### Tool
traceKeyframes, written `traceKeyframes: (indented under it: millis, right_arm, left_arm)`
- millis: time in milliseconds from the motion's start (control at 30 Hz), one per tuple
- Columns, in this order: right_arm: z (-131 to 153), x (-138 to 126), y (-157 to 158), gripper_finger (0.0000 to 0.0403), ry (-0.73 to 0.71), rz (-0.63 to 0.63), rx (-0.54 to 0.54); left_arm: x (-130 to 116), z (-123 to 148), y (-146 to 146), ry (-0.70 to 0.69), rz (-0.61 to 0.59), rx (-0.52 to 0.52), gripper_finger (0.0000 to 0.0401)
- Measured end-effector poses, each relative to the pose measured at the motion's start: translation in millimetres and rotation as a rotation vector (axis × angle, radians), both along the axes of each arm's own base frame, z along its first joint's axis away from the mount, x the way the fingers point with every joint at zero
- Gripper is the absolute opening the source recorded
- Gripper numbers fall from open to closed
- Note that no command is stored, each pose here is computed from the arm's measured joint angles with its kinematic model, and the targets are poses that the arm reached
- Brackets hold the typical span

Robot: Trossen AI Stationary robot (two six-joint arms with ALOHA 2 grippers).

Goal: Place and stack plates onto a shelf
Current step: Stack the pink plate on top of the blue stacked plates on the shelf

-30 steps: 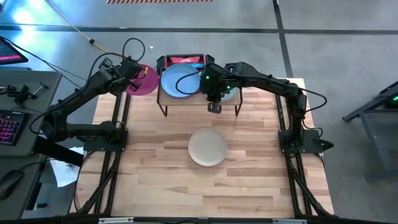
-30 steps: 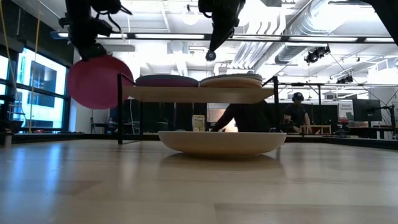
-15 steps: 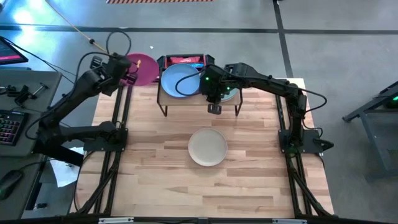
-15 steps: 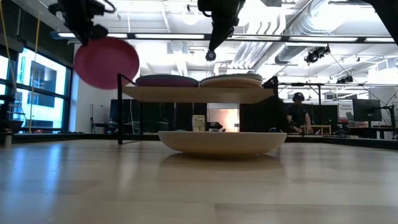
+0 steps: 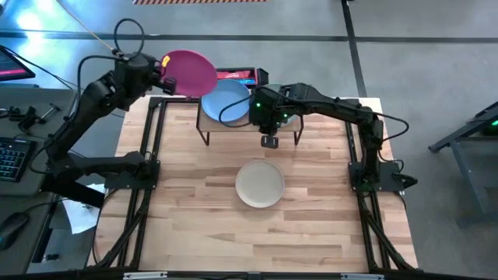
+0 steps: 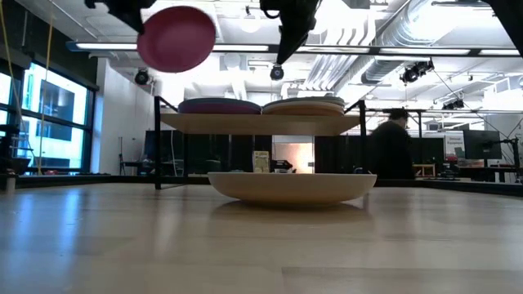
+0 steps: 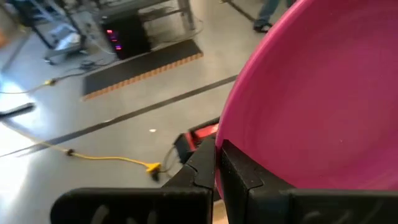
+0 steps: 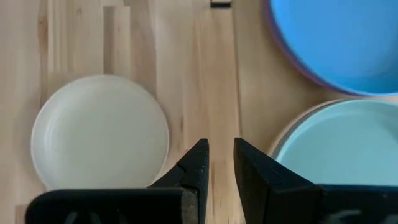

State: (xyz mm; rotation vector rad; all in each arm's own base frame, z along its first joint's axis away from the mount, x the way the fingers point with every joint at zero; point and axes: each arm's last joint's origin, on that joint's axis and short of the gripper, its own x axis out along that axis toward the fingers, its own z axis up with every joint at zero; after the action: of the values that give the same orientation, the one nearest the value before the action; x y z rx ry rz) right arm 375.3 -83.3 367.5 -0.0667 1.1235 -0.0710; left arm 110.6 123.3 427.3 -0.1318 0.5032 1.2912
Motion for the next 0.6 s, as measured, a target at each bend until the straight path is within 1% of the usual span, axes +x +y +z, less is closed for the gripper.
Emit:
traceKeyframes:
  millis: [233,333,467,600]
  right_arm:
    - [-1,-4,10,0.0055,0.061,0.024,-0.013]
    - [-2,-7,11,0.0055,0.090,0.026,-0.007]
    - [-4,-12,12,0.0055,0.147,0.031,0.002]
    - [-5,-16,12,0.0055,0.186,0.051,0.002]
  left_arm:
    - [26,-6,13,-0.069,-0.061,-0.055,0.0000]
    - [38,-15,22,-0.079,-0.053,-0.104,0.0000]
    - [54,-28,35,-0.080,-0.072,-0.181,0.0000]
    - [67,-40,45,-0.071,-0.082,-0.230,0.0000]
